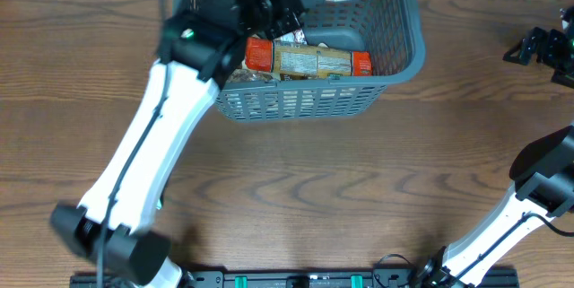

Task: Pack container
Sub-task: 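Carry the tissue box over the basket and release it inside, then move the left gripper down to the teal wipes packet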

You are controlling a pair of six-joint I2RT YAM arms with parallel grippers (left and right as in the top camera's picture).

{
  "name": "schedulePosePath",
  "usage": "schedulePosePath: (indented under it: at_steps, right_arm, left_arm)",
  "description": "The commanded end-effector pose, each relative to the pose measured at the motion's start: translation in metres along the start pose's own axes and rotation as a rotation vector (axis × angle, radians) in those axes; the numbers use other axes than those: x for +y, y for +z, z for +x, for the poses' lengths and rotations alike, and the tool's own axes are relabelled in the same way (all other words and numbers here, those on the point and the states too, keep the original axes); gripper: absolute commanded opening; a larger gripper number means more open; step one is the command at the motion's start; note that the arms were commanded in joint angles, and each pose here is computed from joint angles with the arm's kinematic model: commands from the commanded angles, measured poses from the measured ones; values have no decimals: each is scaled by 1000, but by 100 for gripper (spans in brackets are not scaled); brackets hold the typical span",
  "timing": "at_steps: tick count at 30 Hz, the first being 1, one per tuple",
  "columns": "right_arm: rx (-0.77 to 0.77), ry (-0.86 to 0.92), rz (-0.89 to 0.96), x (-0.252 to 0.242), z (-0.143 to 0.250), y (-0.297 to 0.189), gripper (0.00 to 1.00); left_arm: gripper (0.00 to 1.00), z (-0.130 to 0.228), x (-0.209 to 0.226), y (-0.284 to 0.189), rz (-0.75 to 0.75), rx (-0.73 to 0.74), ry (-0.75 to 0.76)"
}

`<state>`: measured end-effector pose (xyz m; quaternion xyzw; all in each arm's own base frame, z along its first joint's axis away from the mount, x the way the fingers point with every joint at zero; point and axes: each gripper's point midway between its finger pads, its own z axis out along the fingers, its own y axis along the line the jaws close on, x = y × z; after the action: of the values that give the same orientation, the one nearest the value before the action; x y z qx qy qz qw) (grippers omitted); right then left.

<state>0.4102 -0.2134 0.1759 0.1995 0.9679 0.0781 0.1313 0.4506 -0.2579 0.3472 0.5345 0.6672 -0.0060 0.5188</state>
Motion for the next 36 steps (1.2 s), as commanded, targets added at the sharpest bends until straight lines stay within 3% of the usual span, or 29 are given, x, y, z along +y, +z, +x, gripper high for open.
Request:
schedulePosePath:
  at_steps: [1,5,9,10,11,13,15,18,24,28,31,36]
  right_arm:
    - [3,4,-13,3,2,-2,99]
    - [6,4,-13,3,3,-2,99]
    - [6,4,-13,3,3,-2,99]
    - [6,4,-13,3,3,-2,99]
    - [6,4,-13,3,3,-2,99]
    - [5,4,-13,3,2,-2,99]
    - [6,4,-13,3,3,-2,99]
    - [6,4,-13,3,3,-2,99]
    - [6,4,-13,3,3,-2,99]
    - [5,4,-13,3,2,-2,99]
    - [6,4,-13,3,3,-2,99]
    - [5,4,-13,3,2,-2,99]
  left_arm:
    - [6,29,-4,24,38,68,18]
    - [6,79,-17,54,90,203,-19]
    - [7,103,-27,65,136,261,-42]
    - [32,104,-29,64,141,266,-43]
    - [50,104,-29,64,142,267,-44]
    - [59,101,-27,60,135,261,-42]
    - [61,97,-24,56,126,253,-40]
    - [82,85,-17,41,104,232,-37]
    - [87,36,13,-24,-24,137,-7]
    - [91,16,51,-98,-253,157,-30]
    - [93,30,69,-156,-409,256,-84]
    - [94,100,52,-247,-522,472,-453]
